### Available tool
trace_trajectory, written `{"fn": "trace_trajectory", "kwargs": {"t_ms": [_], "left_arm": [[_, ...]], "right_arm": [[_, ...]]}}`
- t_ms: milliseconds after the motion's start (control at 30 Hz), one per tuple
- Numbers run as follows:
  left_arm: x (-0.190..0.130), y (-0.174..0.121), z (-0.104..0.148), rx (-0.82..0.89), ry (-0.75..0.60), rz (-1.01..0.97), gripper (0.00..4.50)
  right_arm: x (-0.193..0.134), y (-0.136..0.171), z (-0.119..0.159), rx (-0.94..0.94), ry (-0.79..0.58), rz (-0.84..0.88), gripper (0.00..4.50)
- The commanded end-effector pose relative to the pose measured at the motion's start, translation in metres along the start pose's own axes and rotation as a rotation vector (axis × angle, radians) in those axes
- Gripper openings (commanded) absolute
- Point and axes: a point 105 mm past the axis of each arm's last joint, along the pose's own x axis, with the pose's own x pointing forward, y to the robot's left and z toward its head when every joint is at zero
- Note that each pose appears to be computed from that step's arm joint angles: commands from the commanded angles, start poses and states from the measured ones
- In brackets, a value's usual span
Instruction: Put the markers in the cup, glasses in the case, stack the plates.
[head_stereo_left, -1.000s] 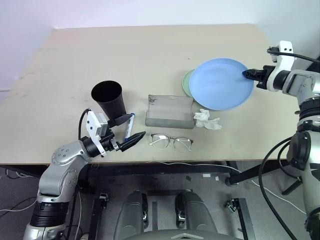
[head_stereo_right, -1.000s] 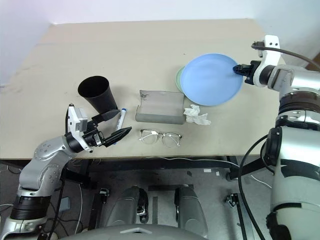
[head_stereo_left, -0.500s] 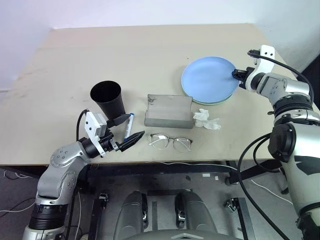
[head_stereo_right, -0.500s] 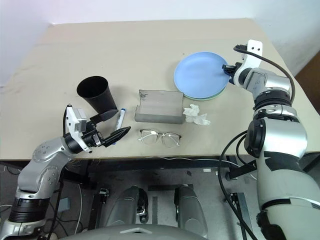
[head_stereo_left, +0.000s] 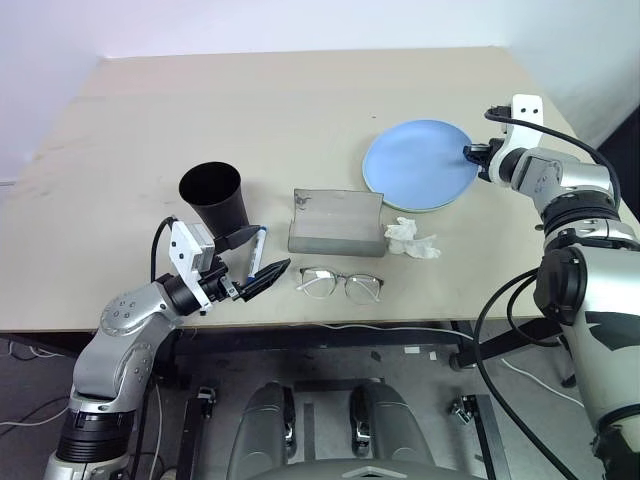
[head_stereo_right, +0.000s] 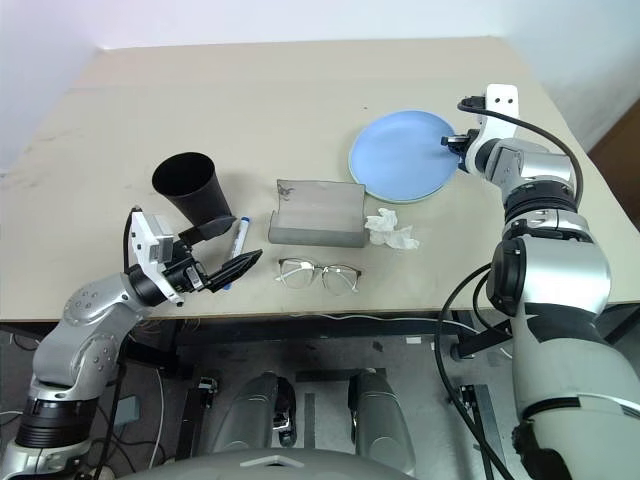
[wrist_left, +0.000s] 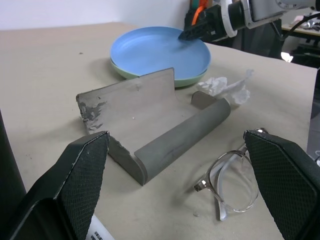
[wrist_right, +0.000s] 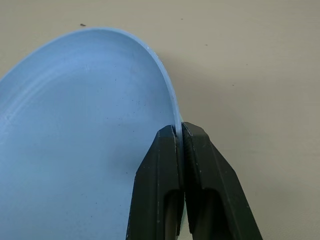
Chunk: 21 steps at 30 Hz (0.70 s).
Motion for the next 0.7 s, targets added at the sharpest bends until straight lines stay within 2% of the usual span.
{"fn": "trace_trajectory", "kwargs": {"t_ms": [33, 67, 167, 333, 467, 533, 567, 633, 700], "left_arm": [[-0.001, 0.000, 0.012, 0.040, -0.028, -0.011, 4.50], [-0.001, 0.000, 0.012, 0.040, -0.029, -0.011, 4.50], [-0.001, 0.000, 0.012, 0.041, -0.029, -0.011, 4.50], [-0.001, 0.001, 0.011, 0.043, -0.030, -0.007, 4.50], [-0.002, 0.001, 0.011, 0.043, -0.032, -0.003, 4.50], [-0.004, 0.003, 0.011, 0.045, -0.032, 0.005, 4.50], [-0.004, 0.003, 0.011, 0.046, -0.033, 0.009, 4.50], [-0.004, 0.003, 0.012, 0.046, -0.036, 0.011, 4.50], [-0.004, 0.003, 0.013, 0.048, -0.036, 0.011, 4.50]], "right_arm": [[-0.004, 0.002, 0.019, -0.023, -0.042, 0.018, 1.08], [-0.004, 0.003, 0.019, -0.024, -0.041, 0.022, 1.57], [-0.003, 0.007, 0.019, -0.062, -0.035, 0.034, 2.41], [-0.005, 0.010, 0.029, -0.136, -0.062, 0.057, 4.10], [-0.017, 0.019, 0.056, -0.195, -0.161, 0.158, 4.10], [-0.030, 0.036, 0.067, -0.255, -0.199, 0.324, 4.10], [-0.036, 0.046, 0.067, -0.284, -0.199, 0.408, 4.10], [-0.050, 0.063, 0.057, -0.347, -0.154, 0.560, 4.48], [-0.061, 0.072, 0.039, -0.441, -0.096, 0.639, 4.49]]}}
